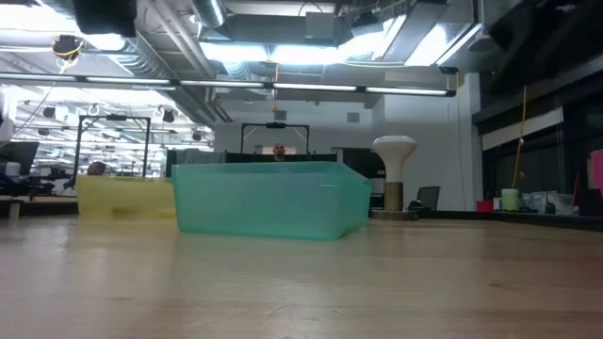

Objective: Pick & Place Markers
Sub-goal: Put the blue marker pen into the yellow bin

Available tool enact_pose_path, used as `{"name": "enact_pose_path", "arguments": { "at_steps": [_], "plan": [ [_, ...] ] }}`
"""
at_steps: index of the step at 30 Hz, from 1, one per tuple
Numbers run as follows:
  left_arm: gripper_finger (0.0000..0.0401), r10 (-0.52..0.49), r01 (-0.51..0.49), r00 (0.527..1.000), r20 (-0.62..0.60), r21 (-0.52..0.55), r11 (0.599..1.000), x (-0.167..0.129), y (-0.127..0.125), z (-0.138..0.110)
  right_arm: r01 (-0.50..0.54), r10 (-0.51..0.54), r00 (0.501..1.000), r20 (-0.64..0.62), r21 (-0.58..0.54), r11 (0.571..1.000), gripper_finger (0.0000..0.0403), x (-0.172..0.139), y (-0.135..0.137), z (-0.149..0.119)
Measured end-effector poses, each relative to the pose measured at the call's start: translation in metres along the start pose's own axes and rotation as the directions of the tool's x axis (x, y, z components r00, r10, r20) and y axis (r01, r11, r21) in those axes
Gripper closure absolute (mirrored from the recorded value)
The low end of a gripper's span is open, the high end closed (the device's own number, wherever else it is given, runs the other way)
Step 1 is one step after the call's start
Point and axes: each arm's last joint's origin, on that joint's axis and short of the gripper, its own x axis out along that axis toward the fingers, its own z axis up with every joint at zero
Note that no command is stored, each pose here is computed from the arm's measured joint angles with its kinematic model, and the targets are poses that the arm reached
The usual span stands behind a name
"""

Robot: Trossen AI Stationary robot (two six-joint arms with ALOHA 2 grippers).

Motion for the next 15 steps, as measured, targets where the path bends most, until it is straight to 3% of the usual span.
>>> {"name": "enact_pose_path", "arguments": {
  "at_steps": [8,15],
  "plan": [
    [0.0114,0.042,-0.043,0.999,0.01,0.205,0.978,-0.001,-0.007,-0.015,-0.06,0.03,0.993,0.11,0.283,0.957,0.0194,0.004,-0.001,0.016],
    [0.0114,0.129,-0.074,0.973,-0.192,0.272,0.96,0.003,0.001,-0.044,-0.129,0.054,0.983,0.176,0.447,0.885,0.0194,0.003,0.001,0.024]
  ]
}}
